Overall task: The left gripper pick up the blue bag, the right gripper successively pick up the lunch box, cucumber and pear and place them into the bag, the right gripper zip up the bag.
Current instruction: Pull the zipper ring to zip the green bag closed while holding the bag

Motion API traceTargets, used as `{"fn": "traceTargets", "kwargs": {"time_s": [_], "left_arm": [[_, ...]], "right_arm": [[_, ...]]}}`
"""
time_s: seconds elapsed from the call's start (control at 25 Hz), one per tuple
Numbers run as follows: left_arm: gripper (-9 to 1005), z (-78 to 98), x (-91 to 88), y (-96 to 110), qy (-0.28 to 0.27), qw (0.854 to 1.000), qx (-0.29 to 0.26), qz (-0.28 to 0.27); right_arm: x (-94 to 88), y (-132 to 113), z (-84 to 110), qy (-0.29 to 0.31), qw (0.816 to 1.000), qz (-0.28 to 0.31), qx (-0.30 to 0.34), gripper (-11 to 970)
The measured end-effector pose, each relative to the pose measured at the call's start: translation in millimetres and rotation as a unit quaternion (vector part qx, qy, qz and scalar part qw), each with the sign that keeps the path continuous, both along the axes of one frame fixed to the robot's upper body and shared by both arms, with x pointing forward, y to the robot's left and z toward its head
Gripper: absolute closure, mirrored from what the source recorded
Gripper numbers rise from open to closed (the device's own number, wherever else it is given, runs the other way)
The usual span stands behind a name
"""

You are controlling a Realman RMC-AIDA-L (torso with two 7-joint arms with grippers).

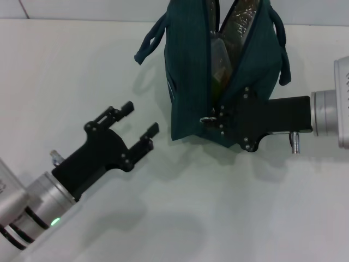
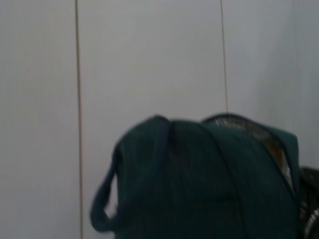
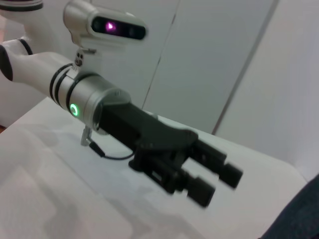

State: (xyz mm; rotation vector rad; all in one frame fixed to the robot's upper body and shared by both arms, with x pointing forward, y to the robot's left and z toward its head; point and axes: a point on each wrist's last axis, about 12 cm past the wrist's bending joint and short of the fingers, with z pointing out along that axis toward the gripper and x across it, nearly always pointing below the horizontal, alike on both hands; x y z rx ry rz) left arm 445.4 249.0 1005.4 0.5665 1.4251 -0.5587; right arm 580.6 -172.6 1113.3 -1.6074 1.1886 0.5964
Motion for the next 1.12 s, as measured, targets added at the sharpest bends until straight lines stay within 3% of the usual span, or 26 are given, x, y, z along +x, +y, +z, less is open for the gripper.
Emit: {"fn": "traceTargets", "kwargs": {"time_s": [0.36, 0.96, 1.12], "left_arm": [[382, -5.8, 14.6, -21.8, 0.045, 0.996, 0.032, -0.067], [440, -4.1, 37.7, -30.1, 0.051, 0.994, 0.065, -0.072], [623, -2.3, 42.5, -32.1, 0.046, 0.994, 0.071, -0.074]], "right_arm": [[0.5, 1.1, -0.4, -0.001, 1.0, -0.002, 0.002, 948], [0.7, -3.1, 0.2, 0.002, 1.0, -0.018, 0.019, 948], [1.2, -4.6, -0.7, 0.005, 0.999, -0.025, 0.025, 948]]}}
